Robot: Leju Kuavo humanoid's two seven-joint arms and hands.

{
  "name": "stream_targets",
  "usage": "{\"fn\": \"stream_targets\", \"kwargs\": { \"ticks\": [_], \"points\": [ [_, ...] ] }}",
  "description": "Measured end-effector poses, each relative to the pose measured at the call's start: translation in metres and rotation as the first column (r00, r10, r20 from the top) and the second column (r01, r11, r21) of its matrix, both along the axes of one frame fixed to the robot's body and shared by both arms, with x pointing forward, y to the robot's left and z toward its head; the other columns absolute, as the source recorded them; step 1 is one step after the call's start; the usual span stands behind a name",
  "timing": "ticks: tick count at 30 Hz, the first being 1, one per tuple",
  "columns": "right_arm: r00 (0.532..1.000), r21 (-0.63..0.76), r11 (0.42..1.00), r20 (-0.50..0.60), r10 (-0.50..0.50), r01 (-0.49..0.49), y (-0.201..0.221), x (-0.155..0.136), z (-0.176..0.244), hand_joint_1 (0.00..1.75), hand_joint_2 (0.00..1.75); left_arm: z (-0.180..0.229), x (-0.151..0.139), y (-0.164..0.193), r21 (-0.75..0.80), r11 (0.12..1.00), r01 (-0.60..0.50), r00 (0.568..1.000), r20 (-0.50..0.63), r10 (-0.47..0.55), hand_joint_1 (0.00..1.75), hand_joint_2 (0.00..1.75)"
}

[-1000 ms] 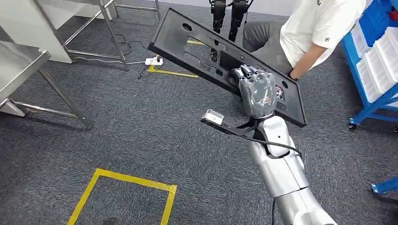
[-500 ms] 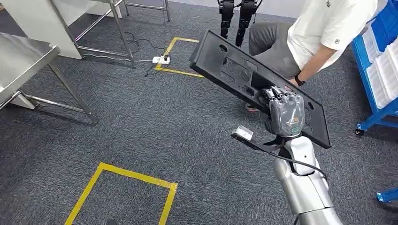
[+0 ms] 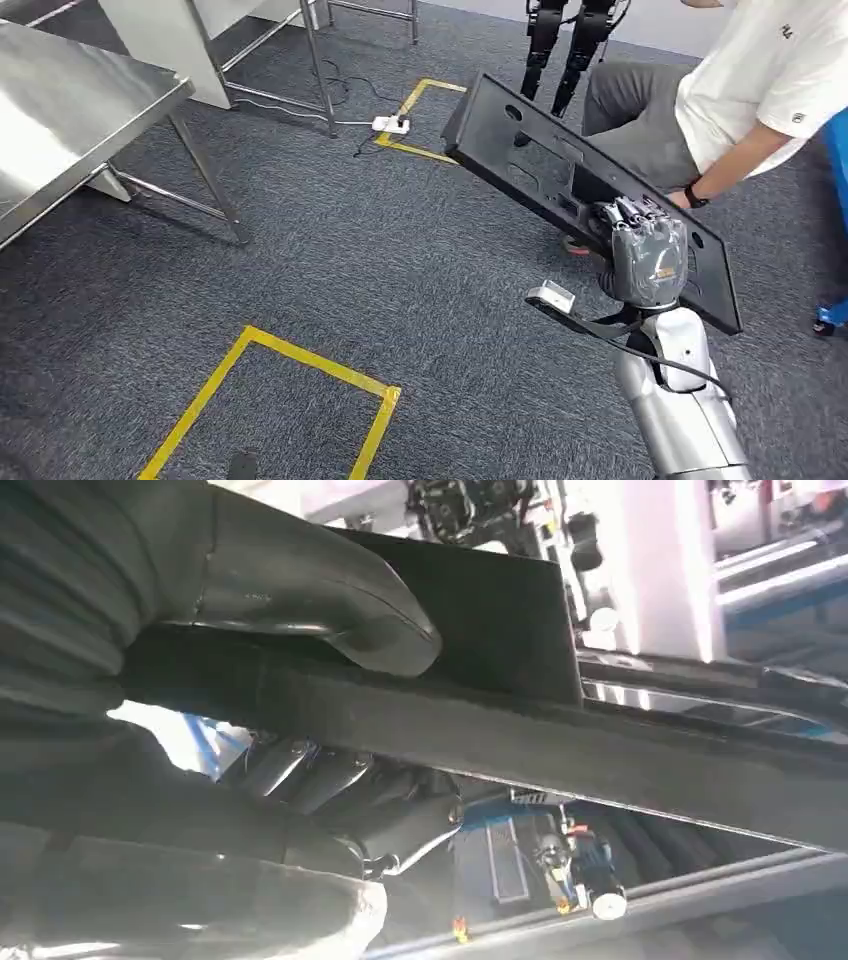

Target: Take the parts from the cabinet and place them on the table.

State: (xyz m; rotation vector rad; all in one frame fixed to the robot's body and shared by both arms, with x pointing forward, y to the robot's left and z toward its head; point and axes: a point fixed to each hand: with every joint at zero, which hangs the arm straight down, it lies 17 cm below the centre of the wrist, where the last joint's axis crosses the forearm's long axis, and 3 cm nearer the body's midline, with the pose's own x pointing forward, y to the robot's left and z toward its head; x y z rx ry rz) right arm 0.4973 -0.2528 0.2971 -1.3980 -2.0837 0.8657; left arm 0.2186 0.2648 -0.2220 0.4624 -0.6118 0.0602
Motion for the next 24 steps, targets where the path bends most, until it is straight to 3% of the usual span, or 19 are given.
{"fn": "stream_targets", "kwargs": {
  "ticks": [24],
  "points": [
    [1.0, -0.028, 1.0, 0.016, -0.015, 0.015, -0.017, 0.007, 0.015, 1.75, 1.75, 0.003, 0.008, -0.006, -0.008, 1.0, 0.023, 1.0, 0.012, -0.023, 0.0, 1.75]
  ]
}}
